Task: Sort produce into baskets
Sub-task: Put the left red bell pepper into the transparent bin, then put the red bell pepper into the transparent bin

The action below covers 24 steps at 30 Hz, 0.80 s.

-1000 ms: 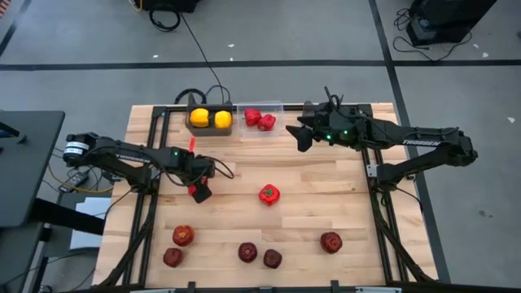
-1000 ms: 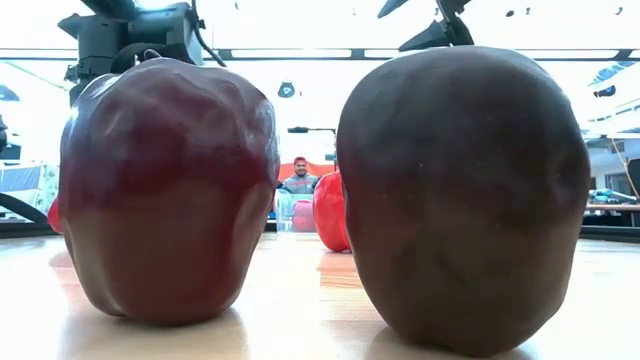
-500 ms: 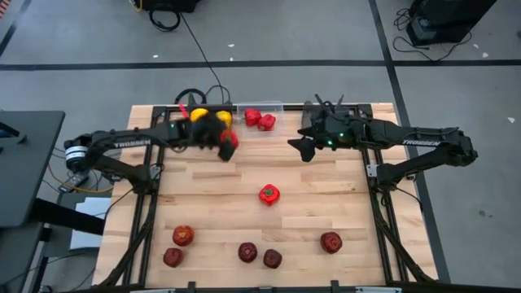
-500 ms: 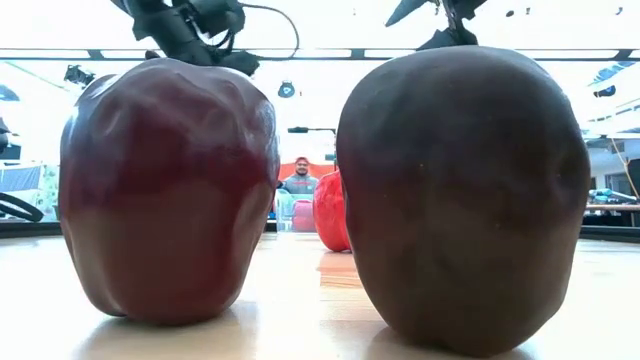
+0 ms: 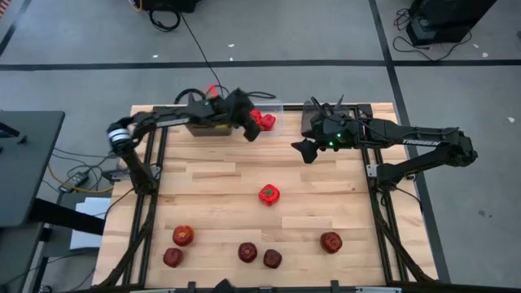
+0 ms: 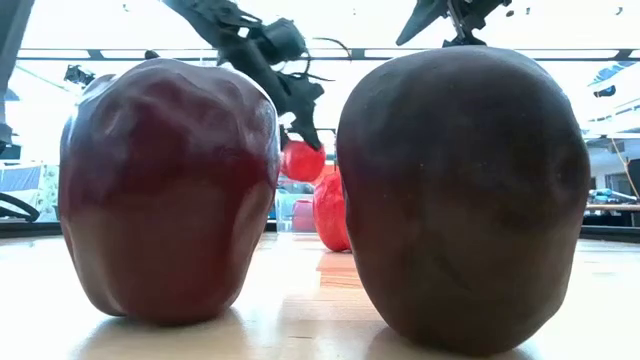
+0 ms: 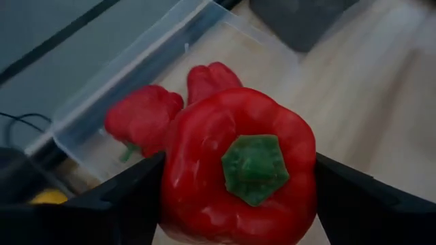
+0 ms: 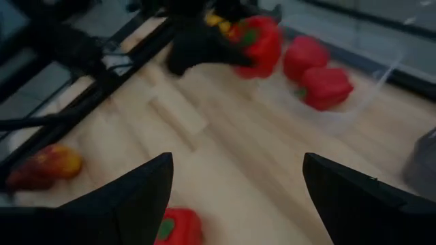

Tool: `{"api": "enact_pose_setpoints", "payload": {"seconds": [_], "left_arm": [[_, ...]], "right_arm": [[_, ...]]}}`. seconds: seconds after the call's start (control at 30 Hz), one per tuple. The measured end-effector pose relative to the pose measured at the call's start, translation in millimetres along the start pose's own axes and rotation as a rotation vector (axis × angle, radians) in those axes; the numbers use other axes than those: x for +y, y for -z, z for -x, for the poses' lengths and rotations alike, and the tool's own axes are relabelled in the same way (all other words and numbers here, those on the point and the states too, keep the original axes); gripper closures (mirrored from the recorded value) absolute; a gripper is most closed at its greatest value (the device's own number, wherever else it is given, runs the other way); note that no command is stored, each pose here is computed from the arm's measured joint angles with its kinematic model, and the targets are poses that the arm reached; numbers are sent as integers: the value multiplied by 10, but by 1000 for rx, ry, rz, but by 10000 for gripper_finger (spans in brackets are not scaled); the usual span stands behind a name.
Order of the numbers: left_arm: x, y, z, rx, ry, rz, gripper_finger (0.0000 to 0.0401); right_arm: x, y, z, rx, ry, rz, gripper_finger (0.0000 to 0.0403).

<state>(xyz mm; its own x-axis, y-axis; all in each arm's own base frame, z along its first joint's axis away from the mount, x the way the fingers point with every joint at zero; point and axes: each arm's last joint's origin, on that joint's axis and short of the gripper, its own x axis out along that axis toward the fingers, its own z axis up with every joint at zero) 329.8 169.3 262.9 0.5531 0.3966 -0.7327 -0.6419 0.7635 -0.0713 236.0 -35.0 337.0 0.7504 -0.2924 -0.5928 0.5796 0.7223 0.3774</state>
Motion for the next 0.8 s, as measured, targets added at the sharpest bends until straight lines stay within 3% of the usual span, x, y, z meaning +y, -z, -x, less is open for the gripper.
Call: {"api": "enact_pose_setpoints", "payload": {"seconds": [0.2,0.4,0.6,0.8], "left_arm": [[7,-132,-428,159,-52,-112,52],[81,-120,-654,268,-90,-143,17],[149,-125,-622,285,-113,-145,7],[133,-286,-382,317,-120,-300,6]], "right_arm": [[29,13,18,38,-66,-39,66],[55,33,27,42,-73,-37,66],[53,32,26,39,-69,-39,66],[54,18,26,28,-72,-49,66]]}}
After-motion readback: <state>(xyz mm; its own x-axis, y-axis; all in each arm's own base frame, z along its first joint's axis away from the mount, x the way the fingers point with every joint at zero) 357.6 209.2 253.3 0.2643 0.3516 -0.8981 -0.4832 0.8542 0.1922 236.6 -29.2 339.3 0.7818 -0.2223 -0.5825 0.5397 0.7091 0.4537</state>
